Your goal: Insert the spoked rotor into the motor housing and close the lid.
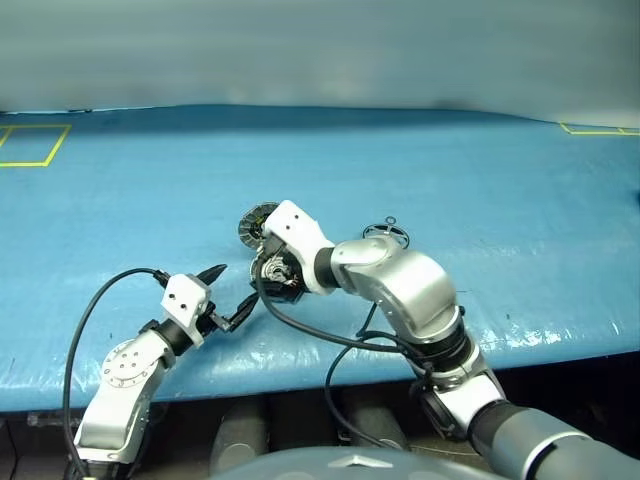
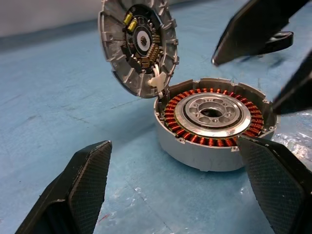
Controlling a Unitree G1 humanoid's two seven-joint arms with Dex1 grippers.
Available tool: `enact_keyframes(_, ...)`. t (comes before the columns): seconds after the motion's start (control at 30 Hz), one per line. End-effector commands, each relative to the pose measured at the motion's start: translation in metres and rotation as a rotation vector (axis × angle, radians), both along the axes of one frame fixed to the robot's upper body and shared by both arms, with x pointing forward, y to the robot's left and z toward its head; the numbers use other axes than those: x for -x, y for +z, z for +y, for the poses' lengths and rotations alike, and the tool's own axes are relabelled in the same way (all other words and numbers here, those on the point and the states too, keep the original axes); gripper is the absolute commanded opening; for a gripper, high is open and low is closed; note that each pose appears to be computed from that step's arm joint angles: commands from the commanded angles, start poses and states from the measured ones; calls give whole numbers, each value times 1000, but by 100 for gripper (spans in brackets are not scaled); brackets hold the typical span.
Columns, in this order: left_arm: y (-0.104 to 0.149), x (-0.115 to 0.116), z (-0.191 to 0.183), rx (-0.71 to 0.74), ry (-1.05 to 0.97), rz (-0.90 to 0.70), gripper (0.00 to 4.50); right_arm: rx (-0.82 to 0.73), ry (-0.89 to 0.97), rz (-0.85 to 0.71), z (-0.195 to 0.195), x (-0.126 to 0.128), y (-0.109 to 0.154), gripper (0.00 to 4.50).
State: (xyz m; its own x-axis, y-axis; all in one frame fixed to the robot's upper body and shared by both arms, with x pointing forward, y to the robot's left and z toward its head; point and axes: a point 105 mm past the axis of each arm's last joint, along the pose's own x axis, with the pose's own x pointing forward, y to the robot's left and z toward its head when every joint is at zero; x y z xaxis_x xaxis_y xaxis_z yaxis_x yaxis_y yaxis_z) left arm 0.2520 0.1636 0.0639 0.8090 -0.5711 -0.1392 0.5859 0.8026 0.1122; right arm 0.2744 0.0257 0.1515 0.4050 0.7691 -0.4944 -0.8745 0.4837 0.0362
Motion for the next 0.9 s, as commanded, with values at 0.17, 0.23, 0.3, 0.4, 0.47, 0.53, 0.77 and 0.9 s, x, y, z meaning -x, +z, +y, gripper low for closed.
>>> enact_keyframes(0.17, 9, 1, -11, 26, -65, -11, 450, 49, -157, -229, -84, -34, 23, 386)
enact_keyframes(0.23, 8, 2, -14, 26, -78, -5, 450, 104, -288, -276, -120, -55, 24, 386)
enact_keyframes(0.3, 7, 2, -16, 26, -84, -2, 450, 141, -412, -270, -149, -72, 22, 386)
enact_keyframes(0.4, 6, 2, -19, 33, -94, 3, 450, 159, -641, -233, -191, -99, 16, 386)
enact_keyframes(0.47, 5, 2, -21, 35, -102, 8, 450, 131, -781, -192, -210, -115, 11, 386)
enact_keyframes(0.53, 5, 2, -21, 38, -106, 10, 450, 123, -864, -164, -219, -127, 6, 386)
enact_keyframes(0.77, 3, 1, -20, 36, -102, 14, 450, 80, -1043, -70, -224, -155, -13, 386)
enact_keyframes(0.9, 2, 1, -20, 35, -98, 20, 450, 55, -1073, -21, -212, -162, -23, 386)
